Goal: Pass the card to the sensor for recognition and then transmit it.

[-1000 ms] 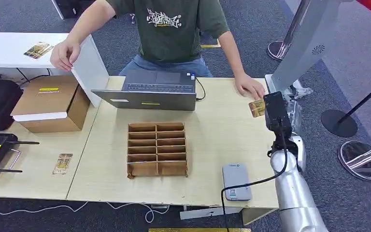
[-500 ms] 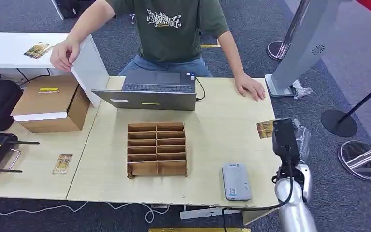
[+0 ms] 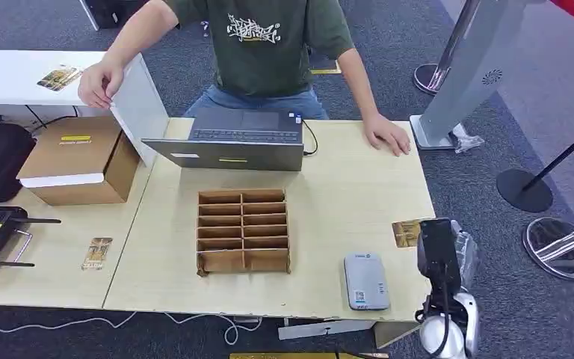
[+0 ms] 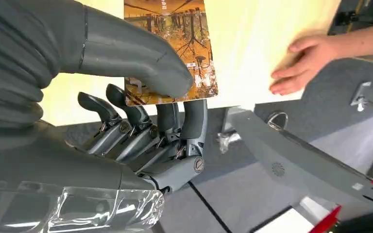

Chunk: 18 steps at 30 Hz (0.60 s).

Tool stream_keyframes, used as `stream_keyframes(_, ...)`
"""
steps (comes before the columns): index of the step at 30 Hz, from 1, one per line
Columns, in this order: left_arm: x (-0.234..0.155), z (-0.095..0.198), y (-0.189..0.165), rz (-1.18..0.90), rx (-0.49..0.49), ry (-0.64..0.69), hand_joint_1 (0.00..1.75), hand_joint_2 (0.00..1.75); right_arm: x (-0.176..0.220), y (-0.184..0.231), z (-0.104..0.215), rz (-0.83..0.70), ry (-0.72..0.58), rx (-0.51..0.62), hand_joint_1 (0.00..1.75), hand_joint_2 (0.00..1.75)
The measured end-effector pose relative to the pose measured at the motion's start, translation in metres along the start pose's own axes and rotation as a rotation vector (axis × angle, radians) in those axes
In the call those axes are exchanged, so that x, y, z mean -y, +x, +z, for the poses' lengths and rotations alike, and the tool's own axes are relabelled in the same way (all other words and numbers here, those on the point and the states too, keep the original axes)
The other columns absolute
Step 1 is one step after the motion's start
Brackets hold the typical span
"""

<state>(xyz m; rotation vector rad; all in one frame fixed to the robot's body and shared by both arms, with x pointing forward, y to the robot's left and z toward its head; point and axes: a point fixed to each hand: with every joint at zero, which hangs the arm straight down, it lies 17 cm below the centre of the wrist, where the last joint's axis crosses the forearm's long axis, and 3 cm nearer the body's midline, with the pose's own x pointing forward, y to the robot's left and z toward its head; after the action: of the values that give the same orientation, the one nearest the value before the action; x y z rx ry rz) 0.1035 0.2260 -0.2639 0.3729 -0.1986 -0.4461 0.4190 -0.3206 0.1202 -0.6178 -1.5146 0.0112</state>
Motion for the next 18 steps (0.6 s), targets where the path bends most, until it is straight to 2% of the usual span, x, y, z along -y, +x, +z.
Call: stream_keyframes(18, 0.004, 0.001, -0.006, 0.064, -0.022, -0.009, 0.0, 0.0, -0.046, -0.03, 0.036, 0.03, 0.126, -0.103, 1.75, 1.75)
